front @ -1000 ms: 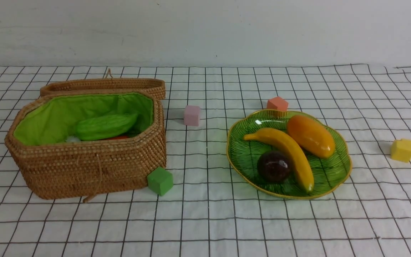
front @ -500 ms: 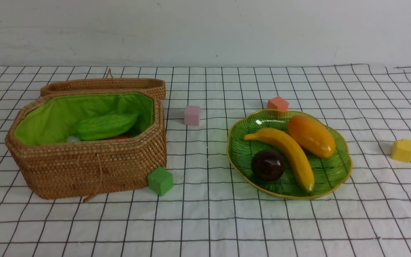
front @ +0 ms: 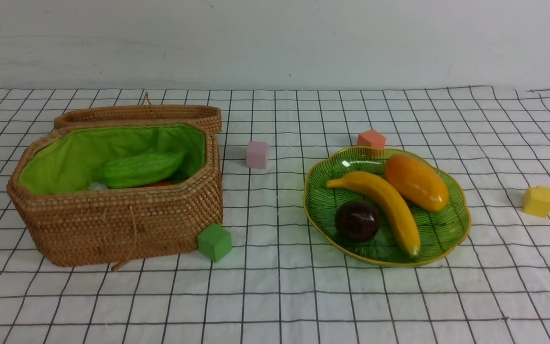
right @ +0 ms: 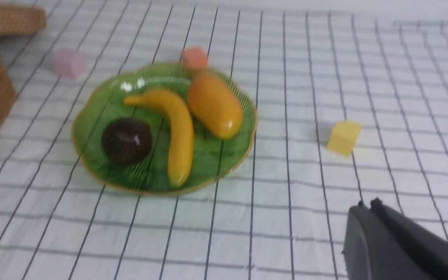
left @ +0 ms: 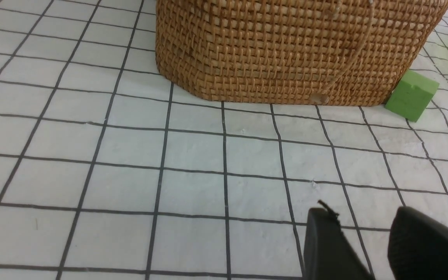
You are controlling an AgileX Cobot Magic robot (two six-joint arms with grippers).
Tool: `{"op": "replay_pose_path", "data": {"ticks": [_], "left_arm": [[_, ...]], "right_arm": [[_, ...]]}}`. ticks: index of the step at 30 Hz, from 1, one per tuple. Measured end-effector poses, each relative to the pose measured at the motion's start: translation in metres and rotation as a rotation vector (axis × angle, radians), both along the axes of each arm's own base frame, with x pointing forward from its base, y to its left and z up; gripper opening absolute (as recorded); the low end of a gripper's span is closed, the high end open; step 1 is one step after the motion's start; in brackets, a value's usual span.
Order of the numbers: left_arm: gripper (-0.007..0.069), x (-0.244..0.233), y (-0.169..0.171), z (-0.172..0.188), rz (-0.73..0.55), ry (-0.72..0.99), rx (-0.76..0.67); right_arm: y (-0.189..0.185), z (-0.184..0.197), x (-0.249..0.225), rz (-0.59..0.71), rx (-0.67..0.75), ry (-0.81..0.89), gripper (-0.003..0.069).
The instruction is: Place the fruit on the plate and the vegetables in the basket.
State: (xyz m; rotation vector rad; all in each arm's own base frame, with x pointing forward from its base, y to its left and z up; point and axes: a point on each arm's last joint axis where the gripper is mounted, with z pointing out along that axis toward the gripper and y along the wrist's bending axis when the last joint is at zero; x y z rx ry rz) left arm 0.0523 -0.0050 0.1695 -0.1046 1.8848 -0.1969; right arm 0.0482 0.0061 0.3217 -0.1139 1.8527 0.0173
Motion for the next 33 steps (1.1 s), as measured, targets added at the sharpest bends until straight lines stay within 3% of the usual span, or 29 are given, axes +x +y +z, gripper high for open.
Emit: {"op": "replay_pose_path", "data": {"ticks": [3,8,10,33], "left_arm": [[0.0238,0.000,0.000,0.000,0.000,0.000,0.000],[0.0238,0.000,0.000,0.000,0.000,0.000,0.000],[0.0238,0.000,0.000,0.000,0.000,0.000,0.000],[0.0238,0.000,0.000,0.000,0.000,0.001,0.000]], "right_arm": [[-0.003,-0.054,-0.004,-0.046,0.003,-0.058,-0.0002],[-0.004,-0.134,0.001,-0.081,0.012,0.028,0.0003],[-0.004,-0.148,0.002,-0.083,0.024,0.055,0.0004],[-0.004,-0.147,0.004,-0.085,0.053,0.018,0.0023]]}}
